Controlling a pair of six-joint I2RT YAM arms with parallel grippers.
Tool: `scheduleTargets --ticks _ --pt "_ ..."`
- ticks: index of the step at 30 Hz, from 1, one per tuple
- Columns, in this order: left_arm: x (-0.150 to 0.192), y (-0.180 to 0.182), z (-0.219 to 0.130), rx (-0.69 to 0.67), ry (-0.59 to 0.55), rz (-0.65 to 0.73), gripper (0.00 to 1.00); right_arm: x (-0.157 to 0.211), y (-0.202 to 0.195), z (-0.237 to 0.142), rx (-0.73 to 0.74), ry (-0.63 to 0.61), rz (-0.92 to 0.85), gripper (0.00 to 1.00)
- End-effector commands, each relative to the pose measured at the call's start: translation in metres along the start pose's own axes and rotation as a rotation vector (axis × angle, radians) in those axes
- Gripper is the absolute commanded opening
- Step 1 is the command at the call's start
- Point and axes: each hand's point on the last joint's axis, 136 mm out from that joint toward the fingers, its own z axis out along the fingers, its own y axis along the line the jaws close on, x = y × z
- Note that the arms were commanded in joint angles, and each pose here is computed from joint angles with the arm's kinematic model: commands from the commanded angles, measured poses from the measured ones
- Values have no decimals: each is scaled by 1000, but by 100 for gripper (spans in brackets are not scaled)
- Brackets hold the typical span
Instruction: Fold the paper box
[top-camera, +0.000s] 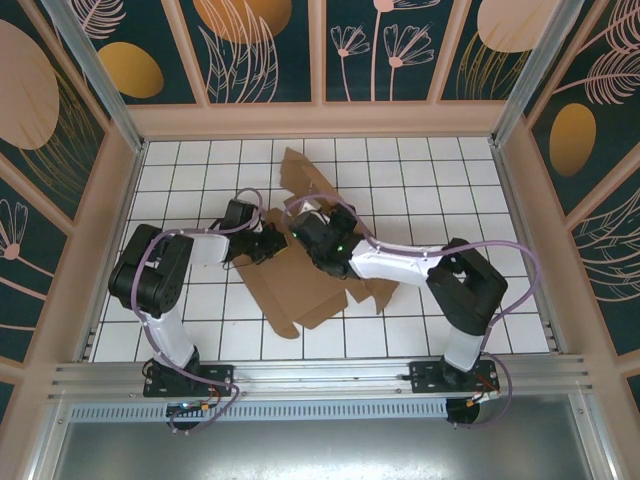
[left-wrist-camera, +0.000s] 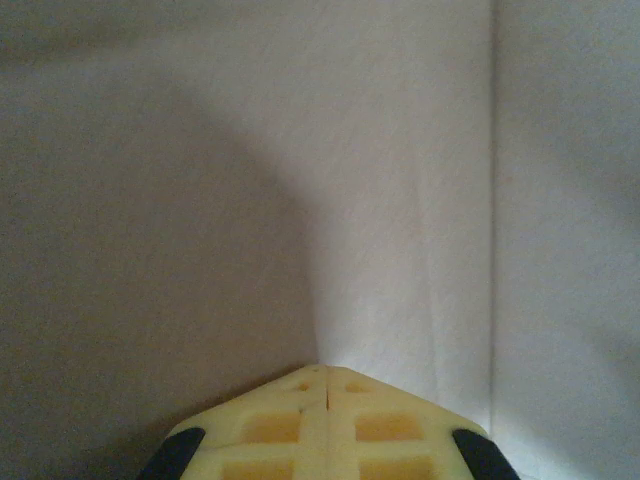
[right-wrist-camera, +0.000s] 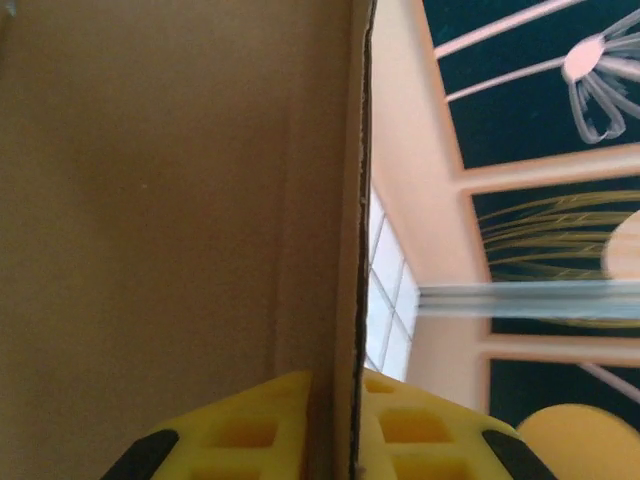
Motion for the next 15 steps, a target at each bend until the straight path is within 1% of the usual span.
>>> scheduleTargets --ticks 1,3,5,9,11,15 --pt "-9 -16 -8 69 -27 9 0 -11 -7 -4 131 -48 -92 18" --pt "-14 -27 -15 105 -45 30 0 -14 -13 -7 158 -73 -78 20" --pt "-21 -42 -27 148 -85 52 1 -17 -21 -11 169 -102 -41 28" --pt "-34 -78 -53 251 -157 109 7 -28 -38 -20 151 -158 37 34" --pt "-39 -100 -67 330 -185 137 12 -30 -43 -23 148 -182 55 34" --pt "-45 -137 -89 461 -223 183 23 -28 -44 -25 177 -209 43 27"
